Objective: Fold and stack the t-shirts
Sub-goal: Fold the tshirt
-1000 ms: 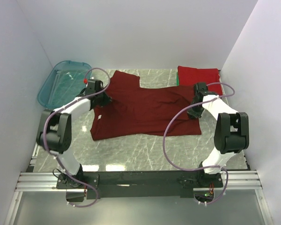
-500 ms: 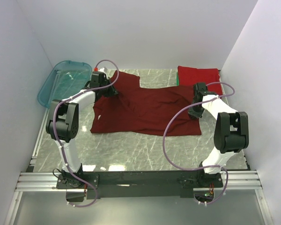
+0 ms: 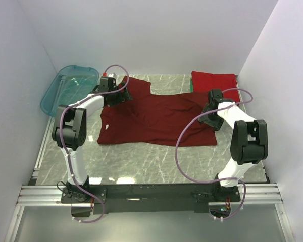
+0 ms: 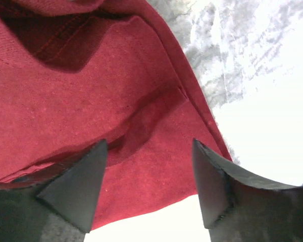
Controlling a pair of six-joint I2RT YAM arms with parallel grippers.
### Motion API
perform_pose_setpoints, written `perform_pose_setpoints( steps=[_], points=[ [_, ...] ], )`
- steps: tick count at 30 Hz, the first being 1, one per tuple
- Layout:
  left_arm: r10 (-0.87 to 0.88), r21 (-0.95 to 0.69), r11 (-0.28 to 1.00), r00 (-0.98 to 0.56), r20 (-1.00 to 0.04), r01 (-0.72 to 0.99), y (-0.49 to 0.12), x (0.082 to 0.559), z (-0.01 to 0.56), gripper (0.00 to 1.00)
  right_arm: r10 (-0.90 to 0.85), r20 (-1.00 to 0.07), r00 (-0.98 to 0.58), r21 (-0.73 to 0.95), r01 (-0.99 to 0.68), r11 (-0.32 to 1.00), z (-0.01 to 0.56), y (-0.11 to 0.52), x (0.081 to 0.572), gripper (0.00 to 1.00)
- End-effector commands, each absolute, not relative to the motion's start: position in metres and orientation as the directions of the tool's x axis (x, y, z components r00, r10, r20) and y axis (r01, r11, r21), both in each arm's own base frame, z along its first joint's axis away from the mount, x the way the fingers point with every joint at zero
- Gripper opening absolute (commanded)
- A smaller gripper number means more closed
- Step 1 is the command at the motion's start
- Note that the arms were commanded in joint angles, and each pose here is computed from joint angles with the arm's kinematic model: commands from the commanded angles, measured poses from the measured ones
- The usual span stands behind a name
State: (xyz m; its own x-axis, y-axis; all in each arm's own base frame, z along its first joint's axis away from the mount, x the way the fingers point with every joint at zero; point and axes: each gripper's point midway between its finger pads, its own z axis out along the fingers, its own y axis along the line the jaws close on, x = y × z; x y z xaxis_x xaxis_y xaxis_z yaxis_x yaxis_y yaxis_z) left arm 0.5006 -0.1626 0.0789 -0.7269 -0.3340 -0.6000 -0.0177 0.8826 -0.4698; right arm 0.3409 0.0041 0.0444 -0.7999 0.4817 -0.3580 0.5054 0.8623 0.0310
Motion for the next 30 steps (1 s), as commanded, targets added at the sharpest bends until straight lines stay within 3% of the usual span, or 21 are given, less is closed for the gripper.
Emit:
perform_pose_setpoints(
  steps=[1,5,11,16,23,30],
  points=[
    [-0.382,-0.457,0.887,-0.646,-0.660,-0.058,-0.147,0.507,0.126,0.99,0.471,-0.456,-0.755,0.046,0.509,0.860,0.081,0.001,0.354,0.76],
    [-0.430,-0.488,0.869,-0.609,-0.667,-0.079,-0.140,0.481,0.152,0.99,0.404,-0.494,-0.770,0.044,0.442,0.896,0.093,0.027,0.347,0.79],
    [-0.498,-0.621,0.780,-0.674,-0.546,-0.074,-0.157,0.420,0.130,1.00,0.336,-0.498,-0.800,0.147,0.304,0.941,0.085,0.083,0.339,0.82],
    [-0.529,-0.680,0.727,-0.705,-0.471,-0.092,-0.165,0.387,0.105,0.99,0.302,-0.423,-0.855,0.211,0.231,0.950,0.056,0.118,0.335,0.84],
    [-0.559,-0.691,0.698,-0.746,-0.361,-0.188,-0.163,0.351,0.048,1.00,0.305,-0.375,-0.875,0.217,0.237,0.947,0.027,0.121,0.327,0.84],
    [-0.578,-0.609,0.726,-0.762,-0.291,-0.319,-0.142,0.302,0.006,0.99,0.327,-0.287,-0.900,0.275,0.250,0.929,0.002,0.123,0.278,0.85]
  ],
)
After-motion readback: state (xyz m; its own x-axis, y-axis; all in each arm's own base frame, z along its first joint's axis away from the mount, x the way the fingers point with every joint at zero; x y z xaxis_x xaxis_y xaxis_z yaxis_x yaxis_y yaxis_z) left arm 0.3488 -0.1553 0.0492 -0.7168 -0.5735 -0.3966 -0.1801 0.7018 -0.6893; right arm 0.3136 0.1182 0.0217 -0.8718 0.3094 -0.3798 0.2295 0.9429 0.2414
